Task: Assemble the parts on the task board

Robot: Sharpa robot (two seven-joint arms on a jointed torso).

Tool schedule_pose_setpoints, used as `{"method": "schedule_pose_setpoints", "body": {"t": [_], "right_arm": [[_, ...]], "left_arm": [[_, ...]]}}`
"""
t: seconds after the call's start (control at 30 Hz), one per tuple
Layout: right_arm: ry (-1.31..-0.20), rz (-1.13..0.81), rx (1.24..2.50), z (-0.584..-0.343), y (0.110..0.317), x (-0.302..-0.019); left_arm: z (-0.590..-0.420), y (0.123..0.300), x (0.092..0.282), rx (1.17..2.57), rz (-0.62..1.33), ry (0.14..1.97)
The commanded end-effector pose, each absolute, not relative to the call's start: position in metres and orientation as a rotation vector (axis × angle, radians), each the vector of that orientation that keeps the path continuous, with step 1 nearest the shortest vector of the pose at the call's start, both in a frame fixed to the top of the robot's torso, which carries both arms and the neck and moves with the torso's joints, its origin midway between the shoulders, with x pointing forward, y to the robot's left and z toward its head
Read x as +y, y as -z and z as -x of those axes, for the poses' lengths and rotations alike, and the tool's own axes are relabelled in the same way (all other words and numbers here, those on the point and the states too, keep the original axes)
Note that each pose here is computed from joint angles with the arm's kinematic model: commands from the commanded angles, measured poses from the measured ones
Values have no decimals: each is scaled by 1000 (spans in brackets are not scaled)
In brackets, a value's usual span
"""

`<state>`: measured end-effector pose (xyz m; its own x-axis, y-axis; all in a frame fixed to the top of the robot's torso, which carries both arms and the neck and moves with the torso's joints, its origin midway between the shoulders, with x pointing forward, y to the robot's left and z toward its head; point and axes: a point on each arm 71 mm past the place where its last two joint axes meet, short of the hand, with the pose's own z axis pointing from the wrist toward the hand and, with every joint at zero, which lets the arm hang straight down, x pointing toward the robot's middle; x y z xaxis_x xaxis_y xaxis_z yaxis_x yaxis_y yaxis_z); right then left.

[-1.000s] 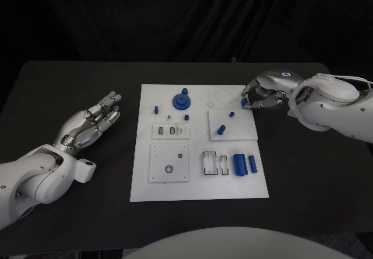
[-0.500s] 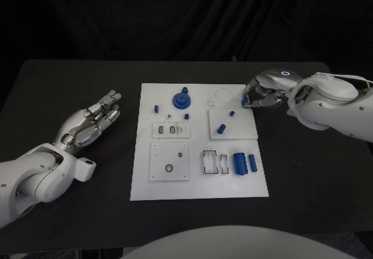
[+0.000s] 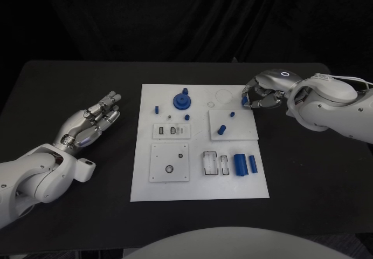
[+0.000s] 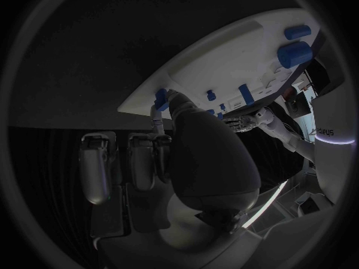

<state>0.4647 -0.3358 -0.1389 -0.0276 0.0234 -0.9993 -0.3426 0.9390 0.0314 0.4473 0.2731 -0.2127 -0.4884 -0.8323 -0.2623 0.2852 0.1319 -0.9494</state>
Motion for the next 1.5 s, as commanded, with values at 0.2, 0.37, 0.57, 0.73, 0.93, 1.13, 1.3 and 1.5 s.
{"method": "schedule_pose_setpoints", "body": {"t": [0.2, 0.37, 0.57, 0.73, 0.93, 1.13, 1.3, 1.5], "right_arm": [[-359, 266, 1485, -460, 131, -322], [-398, 290, 1455, -460, 121, -306], [-473, 341, 1427, -460, 112, -274], [-535, 394, 1429, -461, 112, -243], [-583, 451, 1452, -457, 114, -211], [-586, 514, 1506, -453, 123, -184], [-585, 553, 1532, -450, 136, -166], [-567, 575, 1554, -448, 147, -154]], "left_arm": [[-449, 202, 275, 1332, 495, 1650], [-453, 203, 277, 1313, 548, 1662], [-455, 204, 275, 1302, 583, 1675], [-455, 203, 271, 1299, 601, 1687], [-455, 204, 267, 1299, 624, 1700], [-455, 204, 263, 1298, 640, 1716], [-454, 204, 258, 1303, 643, 1732], [-453, 204, 256, 1309, 646, 1742]]}}
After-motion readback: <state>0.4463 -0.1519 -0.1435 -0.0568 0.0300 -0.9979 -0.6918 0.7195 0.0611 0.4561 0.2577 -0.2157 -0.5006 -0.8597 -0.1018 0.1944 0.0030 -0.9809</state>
